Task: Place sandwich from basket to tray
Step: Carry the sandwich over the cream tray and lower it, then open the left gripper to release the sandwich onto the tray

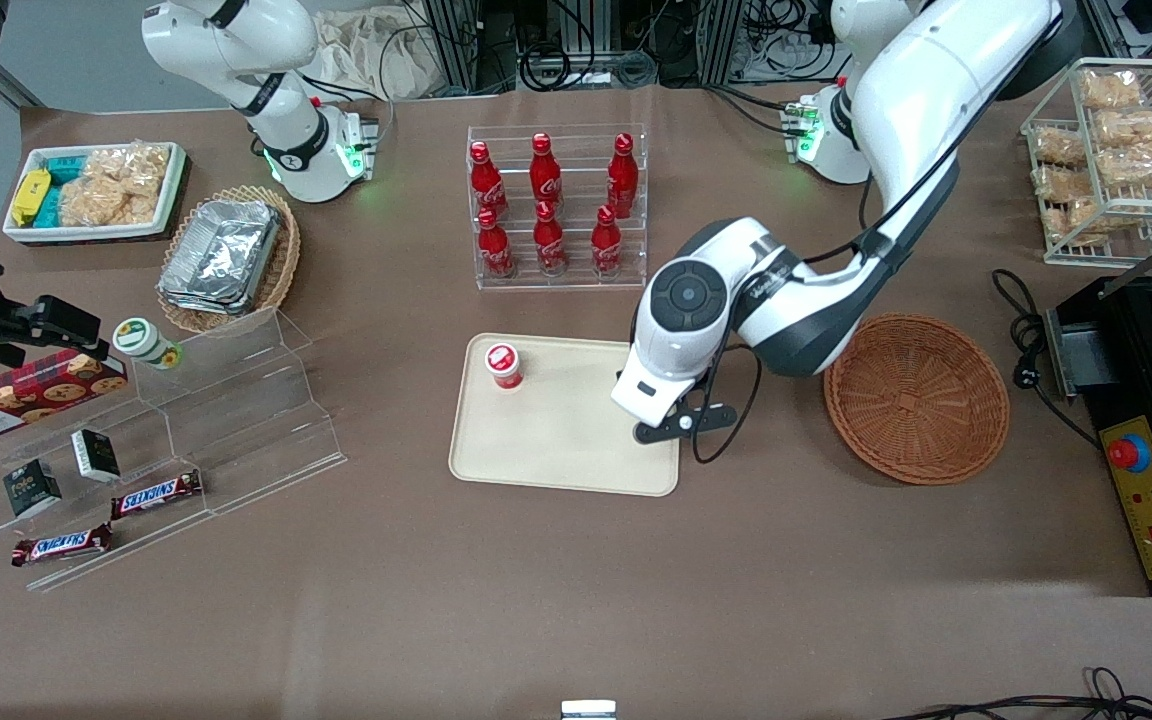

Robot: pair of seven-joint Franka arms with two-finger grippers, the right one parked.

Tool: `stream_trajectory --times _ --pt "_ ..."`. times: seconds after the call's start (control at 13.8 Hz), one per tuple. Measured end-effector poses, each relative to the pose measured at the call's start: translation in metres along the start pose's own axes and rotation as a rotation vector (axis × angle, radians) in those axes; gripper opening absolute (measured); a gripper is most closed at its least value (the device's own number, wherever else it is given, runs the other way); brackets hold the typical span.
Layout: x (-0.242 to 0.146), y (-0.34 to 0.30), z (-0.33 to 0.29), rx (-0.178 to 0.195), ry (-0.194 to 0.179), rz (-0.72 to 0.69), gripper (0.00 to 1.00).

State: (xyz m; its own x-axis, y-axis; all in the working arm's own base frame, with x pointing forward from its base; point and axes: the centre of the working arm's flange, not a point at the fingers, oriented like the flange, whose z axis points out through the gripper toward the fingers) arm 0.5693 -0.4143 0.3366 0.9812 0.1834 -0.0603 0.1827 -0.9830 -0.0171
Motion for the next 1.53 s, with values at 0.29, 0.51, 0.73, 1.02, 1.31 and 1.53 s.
stream_trajectory --times 0.29,0.51,0.73,1.02,1.31,1.53 --pt "0.017 0.005 0.029 -0.011 0.002 -0.013 0.15" --pt "0.024 0.009 0.061 -0.004 0.027 -0.018 0.15" --pt "0.021 0.013 0.083 0.006 0.014 -0.012 0.15" --pt "0.015 0.019 0.093 0.011 0.003 -0.001 0.23" --pt "0.014 0.021 0.092 0.009 0.005 -0.014 0.48" --pt "0.017 0.021 0.088 0.003 0.011 -0.037 0.77"
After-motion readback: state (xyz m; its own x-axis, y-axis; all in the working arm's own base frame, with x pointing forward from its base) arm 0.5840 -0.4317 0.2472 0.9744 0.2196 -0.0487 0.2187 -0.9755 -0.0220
